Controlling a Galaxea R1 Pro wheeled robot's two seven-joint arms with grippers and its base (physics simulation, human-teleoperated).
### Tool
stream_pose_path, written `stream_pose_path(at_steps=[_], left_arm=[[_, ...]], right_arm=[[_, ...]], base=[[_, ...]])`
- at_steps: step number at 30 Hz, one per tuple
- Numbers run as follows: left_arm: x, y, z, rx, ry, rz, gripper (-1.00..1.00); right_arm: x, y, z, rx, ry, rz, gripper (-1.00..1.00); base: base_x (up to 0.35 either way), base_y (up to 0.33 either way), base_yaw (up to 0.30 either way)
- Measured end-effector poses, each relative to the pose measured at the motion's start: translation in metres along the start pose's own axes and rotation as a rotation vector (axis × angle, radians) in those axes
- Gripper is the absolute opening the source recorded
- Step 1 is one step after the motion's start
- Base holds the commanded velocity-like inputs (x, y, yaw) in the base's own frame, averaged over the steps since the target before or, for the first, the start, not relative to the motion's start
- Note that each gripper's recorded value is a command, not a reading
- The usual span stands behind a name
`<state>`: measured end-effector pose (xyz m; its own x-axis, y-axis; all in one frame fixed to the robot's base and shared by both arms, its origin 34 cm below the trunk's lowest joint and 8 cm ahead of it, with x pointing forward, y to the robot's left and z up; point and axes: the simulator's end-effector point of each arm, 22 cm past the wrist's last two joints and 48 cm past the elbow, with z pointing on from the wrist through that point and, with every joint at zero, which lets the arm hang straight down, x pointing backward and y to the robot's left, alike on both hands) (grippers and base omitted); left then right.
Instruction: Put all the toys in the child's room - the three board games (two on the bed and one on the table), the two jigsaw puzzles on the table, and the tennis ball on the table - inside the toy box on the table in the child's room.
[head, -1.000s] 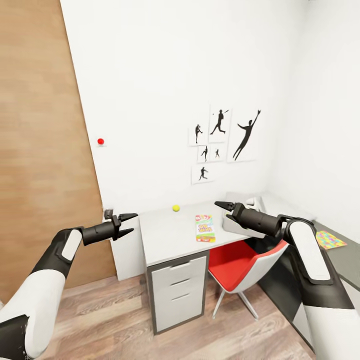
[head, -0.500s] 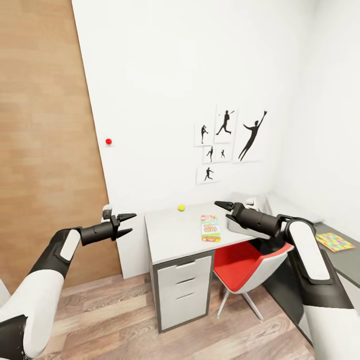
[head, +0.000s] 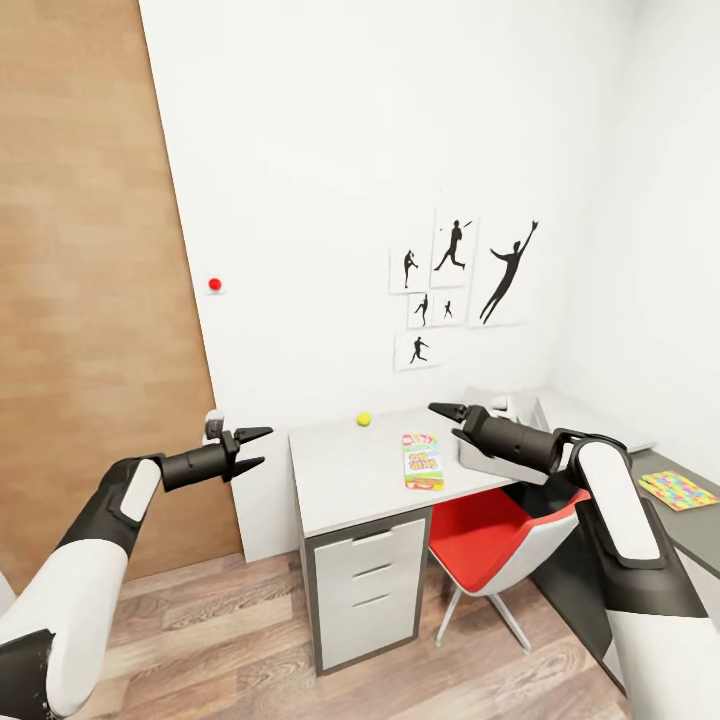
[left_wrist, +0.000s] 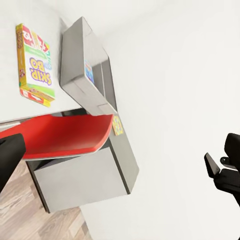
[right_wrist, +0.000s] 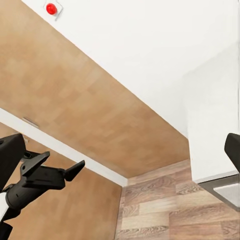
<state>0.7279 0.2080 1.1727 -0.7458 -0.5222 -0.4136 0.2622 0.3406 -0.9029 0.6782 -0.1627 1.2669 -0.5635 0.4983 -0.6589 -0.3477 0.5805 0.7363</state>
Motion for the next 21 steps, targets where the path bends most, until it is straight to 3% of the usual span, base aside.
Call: stream_pose_path(at_steps=[4,9,15,21], left_arm=[[-0.004,0.003,-0.005,-0.012,-0.005,0.004,1.00],[-0.019,0.016,-0.028,-0.056,-0.028,0.020,1.00],[-0.043,0.042,-0.072,-0.158,-0.065,0.046,1.00],[-0.045,0.078,-0.112,-0.258,-0.080,0.057,1.00]], right_arm=[[0.000,-0.014,-0.001,0.067,0.001,-0.002,1.00],[-0.007,-0.022,0.002,0.156,0.004,-0.035,1.00],[-0.009,-0.020,0.011,0.239,0.026,-0.102,1.00],[-0.009,-0.027,0.011,0.298,0.032,-0.119,1.00]], base=[[0.000,0.000,0.000],[0.000,0.000,0.000],[0.000,0.000,0.000],[0.000,0.000,0.000]])
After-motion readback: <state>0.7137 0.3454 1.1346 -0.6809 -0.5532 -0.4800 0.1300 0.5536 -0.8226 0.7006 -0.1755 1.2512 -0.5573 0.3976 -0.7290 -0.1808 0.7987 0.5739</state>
